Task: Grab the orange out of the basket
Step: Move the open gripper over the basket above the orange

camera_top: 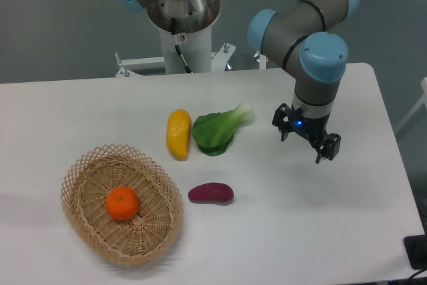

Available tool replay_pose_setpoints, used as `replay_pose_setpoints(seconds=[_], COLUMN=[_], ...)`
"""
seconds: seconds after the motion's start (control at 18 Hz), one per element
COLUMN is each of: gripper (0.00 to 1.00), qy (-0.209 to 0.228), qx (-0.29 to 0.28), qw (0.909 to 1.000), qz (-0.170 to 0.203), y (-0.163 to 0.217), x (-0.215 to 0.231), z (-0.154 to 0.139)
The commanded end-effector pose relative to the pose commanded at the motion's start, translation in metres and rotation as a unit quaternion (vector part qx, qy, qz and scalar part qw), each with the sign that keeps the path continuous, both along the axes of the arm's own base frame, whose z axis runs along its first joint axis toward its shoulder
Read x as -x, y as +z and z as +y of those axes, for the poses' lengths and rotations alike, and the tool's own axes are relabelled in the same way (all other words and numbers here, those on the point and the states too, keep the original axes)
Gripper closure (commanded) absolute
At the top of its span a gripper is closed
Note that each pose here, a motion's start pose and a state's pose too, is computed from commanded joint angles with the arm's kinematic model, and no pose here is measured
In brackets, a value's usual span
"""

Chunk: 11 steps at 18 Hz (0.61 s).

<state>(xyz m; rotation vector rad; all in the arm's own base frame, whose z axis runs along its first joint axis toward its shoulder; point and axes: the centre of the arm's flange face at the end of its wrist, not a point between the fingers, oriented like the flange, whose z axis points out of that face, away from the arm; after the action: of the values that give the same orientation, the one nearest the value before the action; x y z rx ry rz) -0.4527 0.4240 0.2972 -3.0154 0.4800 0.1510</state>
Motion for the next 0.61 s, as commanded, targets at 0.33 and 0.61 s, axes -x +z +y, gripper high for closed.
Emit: replay_pose_setpoints(seconds=[0.33,0.61], gripper=[0.0,0.0], qy=[0.109,0.174], qx=[-0.049,-0.058], qw=[0.9928,0.9829], qz=[-0.006,-0.019], y=[0.009,0.006], x=[-0.055,-0.077], z=[0.059,0.093])
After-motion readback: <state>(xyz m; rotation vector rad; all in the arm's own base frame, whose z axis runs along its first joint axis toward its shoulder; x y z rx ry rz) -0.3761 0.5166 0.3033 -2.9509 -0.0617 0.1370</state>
